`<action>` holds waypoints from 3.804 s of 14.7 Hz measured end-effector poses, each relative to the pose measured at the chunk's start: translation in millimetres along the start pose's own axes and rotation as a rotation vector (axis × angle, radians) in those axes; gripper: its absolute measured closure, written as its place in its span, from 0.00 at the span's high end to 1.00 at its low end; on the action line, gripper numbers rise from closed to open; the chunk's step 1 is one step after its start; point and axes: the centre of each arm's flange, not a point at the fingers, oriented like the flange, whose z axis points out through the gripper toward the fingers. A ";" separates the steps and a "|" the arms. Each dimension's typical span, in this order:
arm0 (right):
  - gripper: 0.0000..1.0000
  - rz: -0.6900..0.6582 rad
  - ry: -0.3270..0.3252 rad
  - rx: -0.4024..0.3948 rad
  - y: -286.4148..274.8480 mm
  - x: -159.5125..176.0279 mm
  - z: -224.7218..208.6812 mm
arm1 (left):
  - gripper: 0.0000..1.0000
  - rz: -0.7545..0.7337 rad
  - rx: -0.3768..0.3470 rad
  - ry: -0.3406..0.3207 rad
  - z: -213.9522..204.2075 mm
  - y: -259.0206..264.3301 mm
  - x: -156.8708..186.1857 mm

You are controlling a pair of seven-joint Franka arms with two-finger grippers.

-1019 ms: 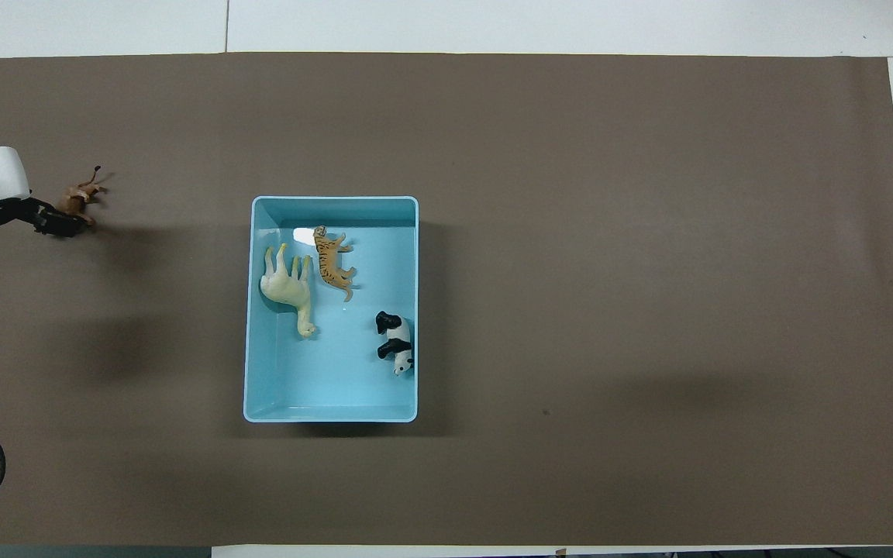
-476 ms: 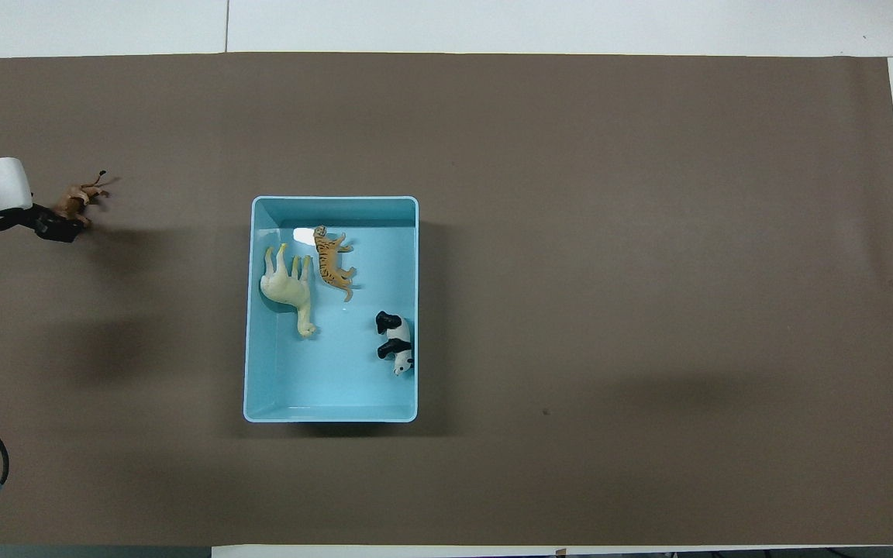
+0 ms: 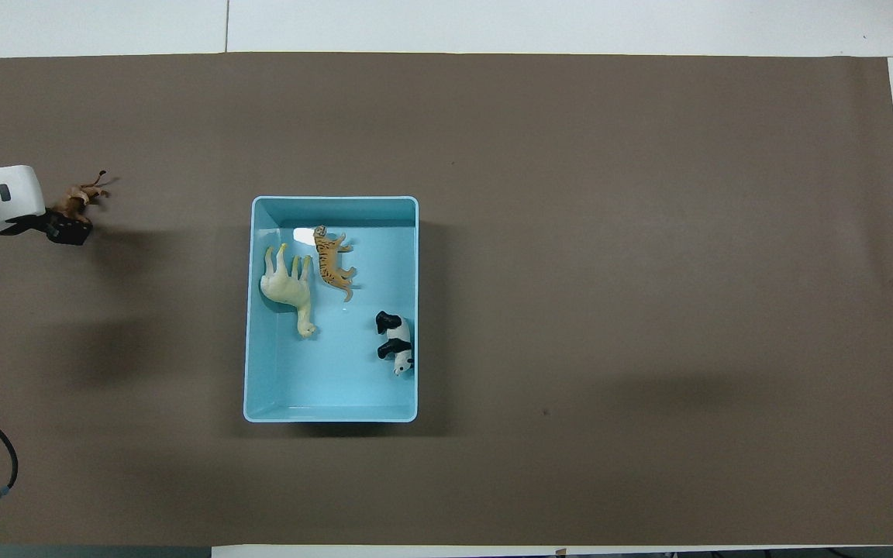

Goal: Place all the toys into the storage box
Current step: 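Close the left gripper on the brown deer, then carry the brown deer into the blue box and open the left gripper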

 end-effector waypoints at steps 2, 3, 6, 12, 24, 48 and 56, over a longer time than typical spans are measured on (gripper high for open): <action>1.00 -0.001 0.000 0.000 -0.5 0.1 0.0 | 0.99 -0.012 0.002 0.006 0.5 4.6 5.3; 1.00 -0.001 0.000 0.000 -0.5 0.1 0.0 | 0.98 -0.013 0.003 0.010 2.8 8.0 7.8; 1.00 -0.001 -0.001 0.000 -0.3 0.0 0.1 | 0.78 -0.029 0.002 0.014 11.5 12.6 8.3; 1.00 0.007 0.000 0.001 3.7 -1.4 -0.6 | 0.64 -0.202 -0.042 -0.026 -4.7 6.9 10.3; 1.00 0.006 0.013 0.000 3.2 -5.5 -6.9 | 0.64 -0.749 -0.059 -0.123 -239.3 271.1 155.9; 1.00 0.007 0.013 0.000 3.6 -5.5 -6.8 | 1.00 -0.596 -0.026 -0.150 -330.9 161.8 33.2; 1.00 0.014 -0.006 0.004 7.0 -8.3 -5.1 | 1.00 -0.611 -0.064 -0.160 -347.6 149.4 30.8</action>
